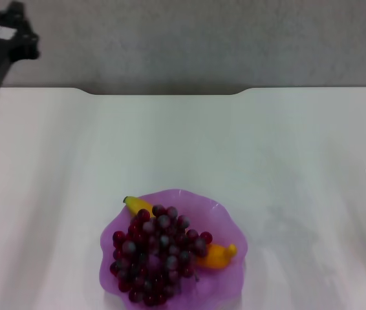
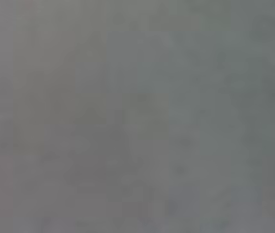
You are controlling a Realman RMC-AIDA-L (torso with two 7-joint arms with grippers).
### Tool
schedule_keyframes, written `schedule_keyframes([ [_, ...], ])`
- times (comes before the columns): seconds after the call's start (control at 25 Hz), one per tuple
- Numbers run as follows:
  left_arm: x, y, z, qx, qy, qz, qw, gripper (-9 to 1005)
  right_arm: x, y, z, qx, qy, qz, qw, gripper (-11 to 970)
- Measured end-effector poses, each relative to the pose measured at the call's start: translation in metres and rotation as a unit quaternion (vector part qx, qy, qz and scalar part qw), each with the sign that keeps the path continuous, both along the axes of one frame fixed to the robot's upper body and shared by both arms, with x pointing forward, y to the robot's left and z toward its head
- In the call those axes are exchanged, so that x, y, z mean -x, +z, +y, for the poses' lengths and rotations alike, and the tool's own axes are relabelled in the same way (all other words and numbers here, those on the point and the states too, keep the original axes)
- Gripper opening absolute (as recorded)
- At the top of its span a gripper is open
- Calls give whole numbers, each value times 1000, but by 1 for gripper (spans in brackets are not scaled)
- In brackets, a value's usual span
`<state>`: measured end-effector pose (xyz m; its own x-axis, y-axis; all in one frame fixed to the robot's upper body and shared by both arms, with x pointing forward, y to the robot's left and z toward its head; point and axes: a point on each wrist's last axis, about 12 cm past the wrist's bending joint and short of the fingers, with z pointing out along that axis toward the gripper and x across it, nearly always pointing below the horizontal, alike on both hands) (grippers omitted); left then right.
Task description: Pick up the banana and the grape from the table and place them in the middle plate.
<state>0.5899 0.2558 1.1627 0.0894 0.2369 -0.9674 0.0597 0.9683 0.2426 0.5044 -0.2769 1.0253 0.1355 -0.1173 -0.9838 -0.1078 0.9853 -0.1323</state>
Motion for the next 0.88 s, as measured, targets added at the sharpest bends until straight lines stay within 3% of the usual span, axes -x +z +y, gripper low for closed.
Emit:
schedule_keyframes([
  [0.28, -14, -24, 45, 64, 50, -20, 996, 31, -2, 1, 1, 0, 3, -2, 1000, 0],
  [0.44, -5, -35, 62, 101, 8, -63, 993, 31, -2, 1, 1, 0, 2, -2, 1000, 0],
  [0.6, 8, -50, 72, 90, -55, -89, 990, 31, -2, 1, 2, 0, 2, -2, 1000, 0],
  [0.88, 29, -76, 84, 77, -104, -50, 990, 31, -3, 1, -3, 9, -4, -2, 1000, 0],
])
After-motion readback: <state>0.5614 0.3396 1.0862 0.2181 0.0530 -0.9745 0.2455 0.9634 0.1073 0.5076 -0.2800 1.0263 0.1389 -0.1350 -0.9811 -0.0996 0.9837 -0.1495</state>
